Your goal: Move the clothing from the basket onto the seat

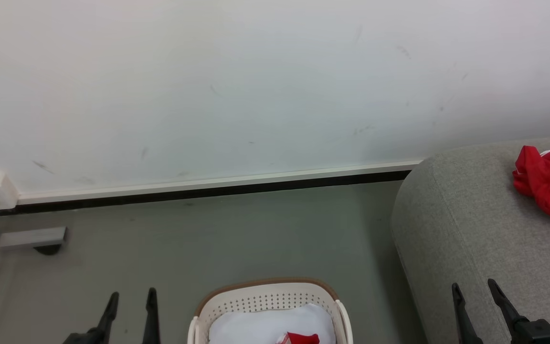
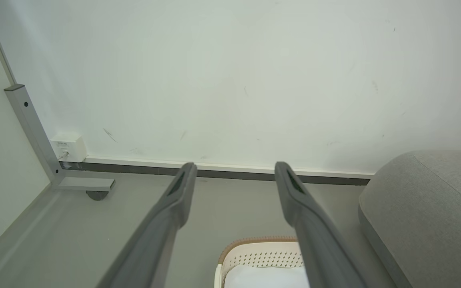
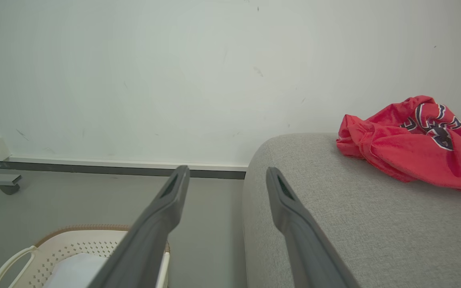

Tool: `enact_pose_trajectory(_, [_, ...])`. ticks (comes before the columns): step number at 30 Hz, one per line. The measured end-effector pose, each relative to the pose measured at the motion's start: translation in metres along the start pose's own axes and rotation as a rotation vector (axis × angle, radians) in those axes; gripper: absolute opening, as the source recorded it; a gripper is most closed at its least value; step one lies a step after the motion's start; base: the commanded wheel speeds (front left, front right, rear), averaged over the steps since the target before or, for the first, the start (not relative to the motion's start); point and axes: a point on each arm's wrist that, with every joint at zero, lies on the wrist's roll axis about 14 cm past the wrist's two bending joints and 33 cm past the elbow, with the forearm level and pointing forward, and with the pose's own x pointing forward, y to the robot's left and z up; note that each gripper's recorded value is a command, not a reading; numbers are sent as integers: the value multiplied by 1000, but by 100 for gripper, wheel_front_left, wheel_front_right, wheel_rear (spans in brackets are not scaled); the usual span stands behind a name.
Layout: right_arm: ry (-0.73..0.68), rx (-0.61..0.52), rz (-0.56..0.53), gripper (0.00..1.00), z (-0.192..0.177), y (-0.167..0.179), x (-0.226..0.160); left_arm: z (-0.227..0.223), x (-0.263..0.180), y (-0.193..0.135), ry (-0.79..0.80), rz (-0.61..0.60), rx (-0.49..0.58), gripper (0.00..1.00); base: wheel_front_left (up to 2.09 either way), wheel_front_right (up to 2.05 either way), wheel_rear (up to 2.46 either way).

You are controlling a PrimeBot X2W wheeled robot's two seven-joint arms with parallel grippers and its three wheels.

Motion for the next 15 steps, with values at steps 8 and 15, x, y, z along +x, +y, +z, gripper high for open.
enact_pose_trajectory(8, [1,1,-7,100,0,-2,0,-2,1,-1,3,-8,12,100,0,0,0])
enact_pose_trajectory(15, [-15,0,-41,100,5,-14,1,-9,6,-8,23,-28,8,100,0,0,0])
